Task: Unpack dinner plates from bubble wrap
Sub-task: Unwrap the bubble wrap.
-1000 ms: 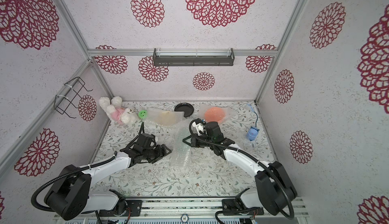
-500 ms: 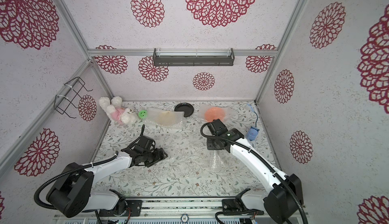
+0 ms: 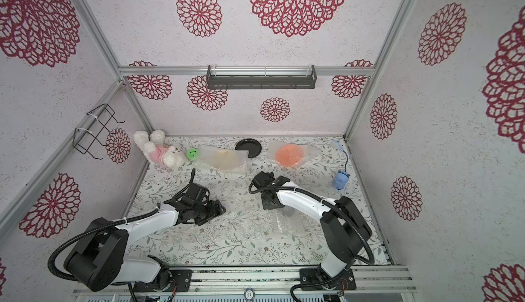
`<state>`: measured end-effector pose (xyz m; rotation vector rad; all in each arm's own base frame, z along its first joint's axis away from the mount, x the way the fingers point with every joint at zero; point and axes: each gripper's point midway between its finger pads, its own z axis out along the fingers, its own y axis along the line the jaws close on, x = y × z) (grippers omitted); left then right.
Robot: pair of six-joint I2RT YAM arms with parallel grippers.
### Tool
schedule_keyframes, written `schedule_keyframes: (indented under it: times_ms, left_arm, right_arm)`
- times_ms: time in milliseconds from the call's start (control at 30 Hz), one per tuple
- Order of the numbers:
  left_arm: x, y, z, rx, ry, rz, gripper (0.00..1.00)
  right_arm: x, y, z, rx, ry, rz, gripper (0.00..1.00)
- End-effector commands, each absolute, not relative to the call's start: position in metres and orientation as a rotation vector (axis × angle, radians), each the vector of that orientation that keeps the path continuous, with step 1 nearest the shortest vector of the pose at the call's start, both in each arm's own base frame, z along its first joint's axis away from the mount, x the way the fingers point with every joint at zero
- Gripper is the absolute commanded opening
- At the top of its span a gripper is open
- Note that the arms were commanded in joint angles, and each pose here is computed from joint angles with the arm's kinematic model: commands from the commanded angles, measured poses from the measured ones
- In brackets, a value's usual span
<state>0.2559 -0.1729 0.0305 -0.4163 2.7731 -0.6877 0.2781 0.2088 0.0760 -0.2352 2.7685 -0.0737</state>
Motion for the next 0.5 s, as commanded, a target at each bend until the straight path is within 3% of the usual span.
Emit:
schedule_keyframes:
  times_ms: [0, 233, 333, 467]
  left_arm:
    - [0.261, -0.171, 0.028, -0.420, 2.767, -0.679, 0.82]
    - [0.265, -0.175, 0.044, -0.391, 2.741, -0.721, 0.82]
    - [0.267, -0.185, 0.063, -0.329, 2.702, -0.798, 0.82]
    - [0.263, -0.204, 0.094, -0.186, 2.654, -0.840, 0.81]
  right_arm:
    - [0.285, 0.247, 0.072, -0.198, 2.760, 0.144, 0.46]
    - [0.284, 0.307, 0.108, -0.335, 2.678, 0.568, 0.76]
    - [0.278, 0.317, 0.142, -0.412, 2.615, 0.726, 0.80]
    - [0.294, 0.249, 0.149, -0.222, 2.605, 0.685, 0.79]
